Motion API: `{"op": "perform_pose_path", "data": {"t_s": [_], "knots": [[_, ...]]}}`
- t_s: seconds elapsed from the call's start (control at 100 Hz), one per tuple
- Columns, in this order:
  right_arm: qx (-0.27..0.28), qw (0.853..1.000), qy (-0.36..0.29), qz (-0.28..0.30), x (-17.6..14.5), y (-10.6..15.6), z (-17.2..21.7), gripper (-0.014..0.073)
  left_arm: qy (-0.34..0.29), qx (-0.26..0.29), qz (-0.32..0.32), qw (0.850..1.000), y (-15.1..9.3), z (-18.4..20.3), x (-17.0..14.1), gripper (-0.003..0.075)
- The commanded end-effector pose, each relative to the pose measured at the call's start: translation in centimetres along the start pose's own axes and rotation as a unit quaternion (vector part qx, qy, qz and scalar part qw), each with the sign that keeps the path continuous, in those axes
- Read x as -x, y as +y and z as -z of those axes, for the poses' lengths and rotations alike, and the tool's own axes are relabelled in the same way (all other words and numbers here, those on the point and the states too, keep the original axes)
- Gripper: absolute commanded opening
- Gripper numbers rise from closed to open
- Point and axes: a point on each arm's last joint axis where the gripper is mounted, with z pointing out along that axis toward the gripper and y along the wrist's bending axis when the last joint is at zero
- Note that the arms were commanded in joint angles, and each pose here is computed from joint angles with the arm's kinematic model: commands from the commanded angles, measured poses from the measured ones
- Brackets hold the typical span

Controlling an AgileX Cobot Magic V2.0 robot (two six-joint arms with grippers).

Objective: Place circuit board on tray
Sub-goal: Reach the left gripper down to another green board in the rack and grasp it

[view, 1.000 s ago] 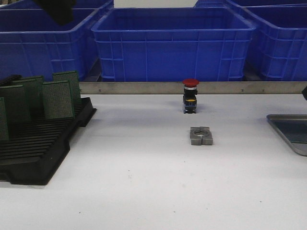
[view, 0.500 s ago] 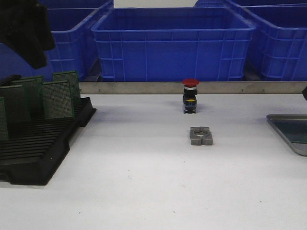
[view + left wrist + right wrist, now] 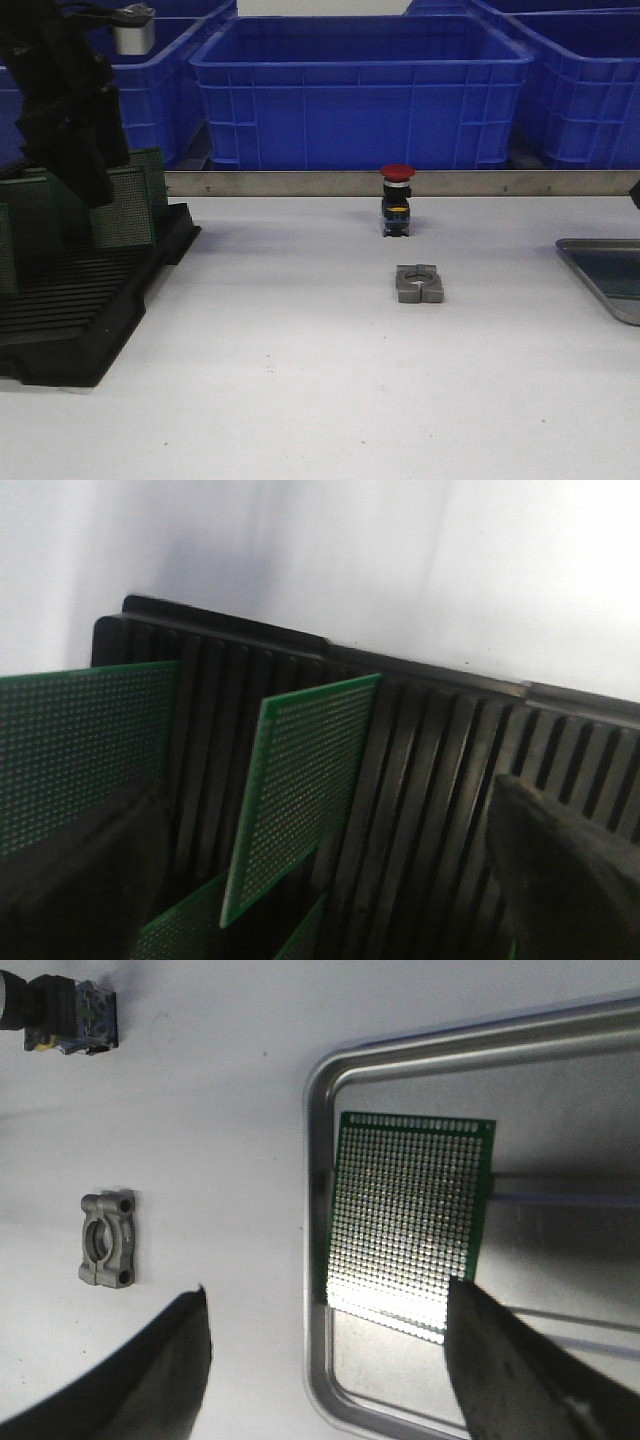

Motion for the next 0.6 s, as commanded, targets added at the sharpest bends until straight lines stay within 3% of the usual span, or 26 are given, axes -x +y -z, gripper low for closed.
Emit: {"op": "perform_pose_path", "data": {"t_s": [0.0, 0.2, 0.28, 0.37, 0.54, 0.59], "knots": [[0.011, 0.999, -0.035, 0.018, 0.9, 1.6, 2.0, 0.0519, -0.025, 0.037, -0.004, 0.999, 0.3, 2.5, 0.9, 0.0601], [0.011, 0.999, -0.035, 0.018, 0.9, 1.6, 2.0, 0.0519, -0.019, 0.017, 0.003, 1.000, 0.4, 1.1, 0.6, 0.0597], [0.011, 0.999, -0.035, 0.018, 0.9, 1.6, 2.0, 0.0519, -0.019, 0.016, 0.003, 1.000, 0.4, 1.0, 0.6, 0.0550], [0.011, 0.999, -0.035, 0.018, 0.9, 1.6, 2.0, 0.0519, -0.018, 0.015, 0.003, 1.000, 0.4, 1.0, 0.5, 0.0412], [0.011, 0.999, -0.035, 0.018, 0.9, 1.6, 2.0, 0.0519, -0.019, 0.017, 0.003, 1.000, 0.4, 1.1, 0.6, 0.0027], [0.011, 0.999, -0.035, 0.018, 0.9, 1.6, 2.0, 0.0519, -0.018, 0.018, 0.002, 1.000, 0.4, 1.2, 0.6, -0.0015]]}}
